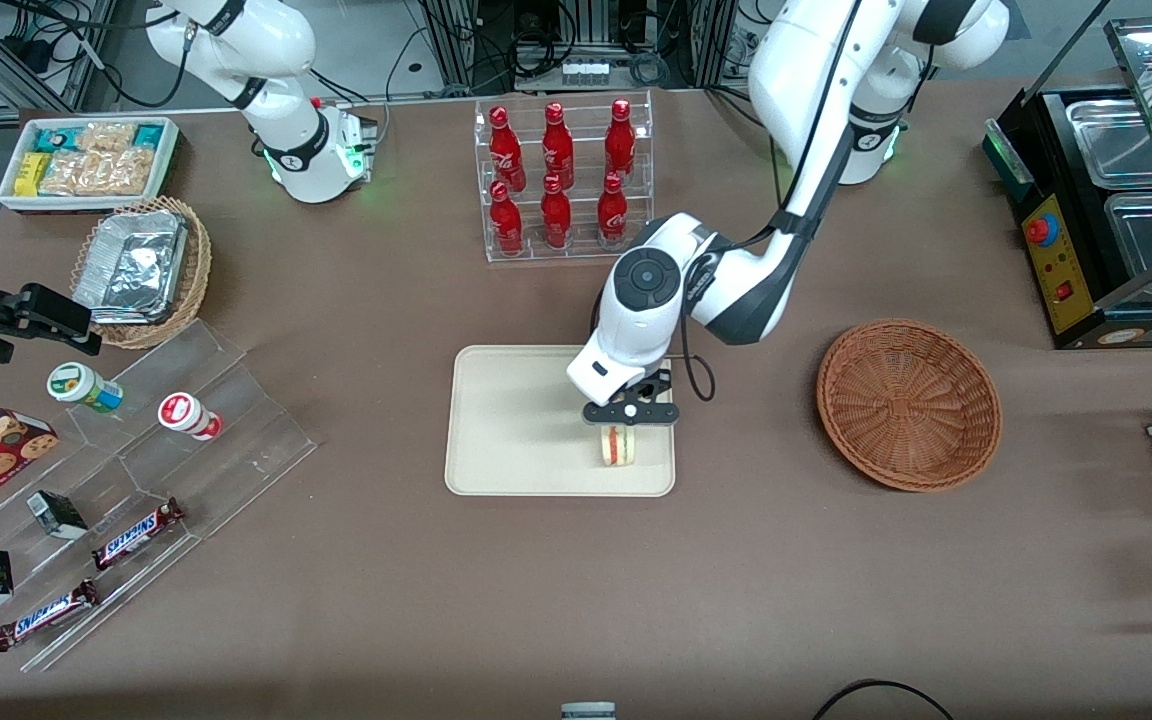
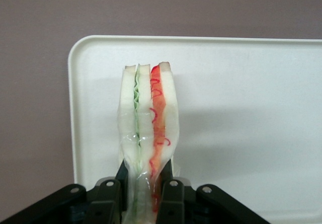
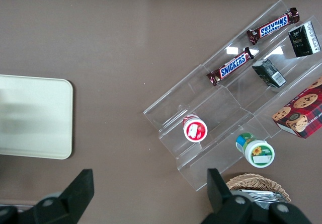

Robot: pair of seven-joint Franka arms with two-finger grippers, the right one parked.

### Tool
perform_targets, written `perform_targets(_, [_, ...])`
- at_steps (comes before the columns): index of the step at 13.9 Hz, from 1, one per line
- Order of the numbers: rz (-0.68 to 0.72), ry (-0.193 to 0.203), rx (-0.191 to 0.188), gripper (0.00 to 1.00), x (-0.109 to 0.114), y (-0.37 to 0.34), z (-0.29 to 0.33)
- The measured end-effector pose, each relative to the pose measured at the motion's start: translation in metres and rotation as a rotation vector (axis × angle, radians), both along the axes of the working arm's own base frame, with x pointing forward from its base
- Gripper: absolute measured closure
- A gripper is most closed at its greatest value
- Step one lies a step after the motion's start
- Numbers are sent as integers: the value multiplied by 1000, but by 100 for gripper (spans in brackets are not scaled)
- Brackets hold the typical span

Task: Place sandwich from basket to tray
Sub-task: 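Lift the sandwich and carry it with the left gripper over the tray, then lower the sandwich onto the tray and open the left gripper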

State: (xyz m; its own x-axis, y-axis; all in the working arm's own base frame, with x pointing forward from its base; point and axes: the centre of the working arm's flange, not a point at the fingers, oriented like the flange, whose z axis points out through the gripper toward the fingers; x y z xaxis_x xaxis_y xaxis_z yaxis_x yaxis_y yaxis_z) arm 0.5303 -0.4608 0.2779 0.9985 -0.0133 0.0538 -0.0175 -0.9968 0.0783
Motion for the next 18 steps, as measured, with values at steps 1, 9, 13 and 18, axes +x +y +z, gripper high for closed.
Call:
perform_targets(1, [-2, -4, -2, 72, -1, -2, -6])
perform_targets(9, [-10, 3, 6, 67, -5, -3, -31])
perform_targets(13, [-9, 5, 9, 30, -4, -2, -34])
perform_targets(18, [-3, -6, 1, 0, 1, -2, -9])
